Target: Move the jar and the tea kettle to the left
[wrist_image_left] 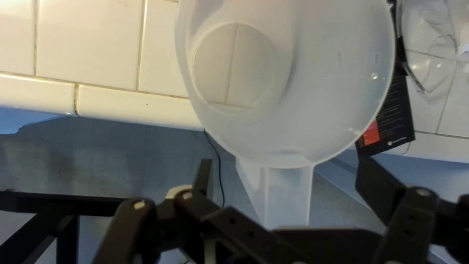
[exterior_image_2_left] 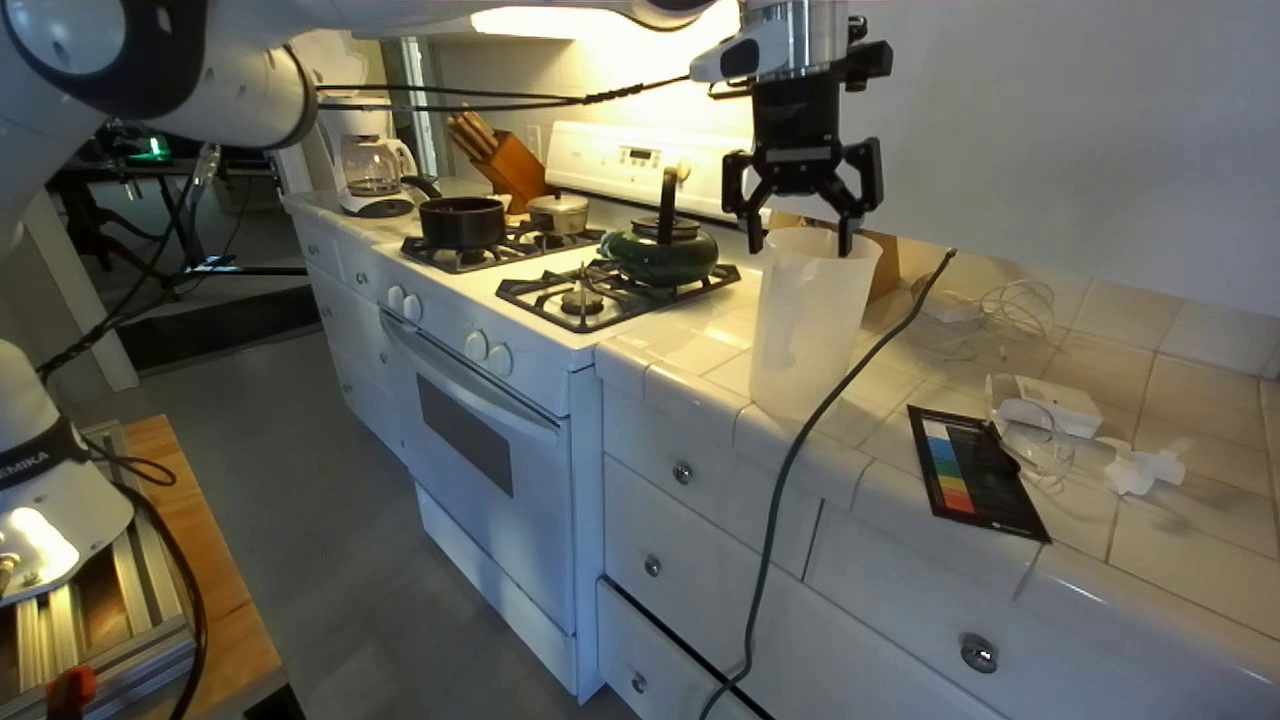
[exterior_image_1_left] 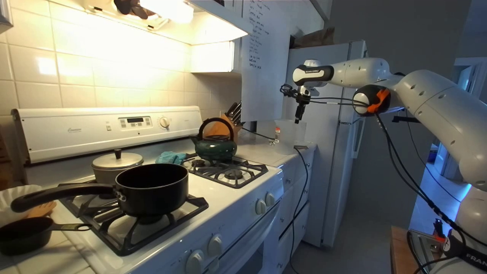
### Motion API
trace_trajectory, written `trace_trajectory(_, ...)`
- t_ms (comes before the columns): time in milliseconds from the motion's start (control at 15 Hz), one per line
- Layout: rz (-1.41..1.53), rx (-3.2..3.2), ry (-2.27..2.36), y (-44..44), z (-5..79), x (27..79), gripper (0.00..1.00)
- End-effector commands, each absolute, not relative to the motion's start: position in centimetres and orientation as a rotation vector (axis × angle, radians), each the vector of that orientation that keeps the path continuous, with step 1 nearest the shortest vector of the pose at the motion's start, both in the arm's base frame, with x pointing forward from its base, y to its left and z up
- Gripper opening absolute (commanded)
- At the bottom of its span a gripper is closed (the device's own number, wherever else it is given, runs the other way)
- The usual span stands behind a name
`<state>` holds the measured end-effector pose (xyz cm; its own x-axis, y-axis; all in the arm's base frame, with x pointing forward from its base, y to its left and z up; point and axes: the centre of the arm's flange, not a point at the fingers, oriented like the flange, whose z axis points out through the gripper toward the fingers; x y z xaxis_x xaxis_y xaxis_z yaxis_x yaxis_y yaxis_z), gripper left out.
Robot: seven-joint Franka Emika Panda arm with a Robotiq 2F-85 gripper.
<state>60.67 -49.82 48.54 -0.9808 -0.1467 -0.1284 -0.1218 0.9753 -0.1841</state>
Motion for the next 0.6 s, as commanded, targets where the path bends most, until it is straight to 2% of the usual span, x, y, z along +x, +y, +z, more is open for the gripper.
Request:
trace_trajectory(0, -0.448, -0.217, 2.969, -46.9, 54.0, 59.8, 1.0)
trace_trajectory(533, -0.472, -0.884, 2.742, -40.0, 58.5, 63.4, 1.0)
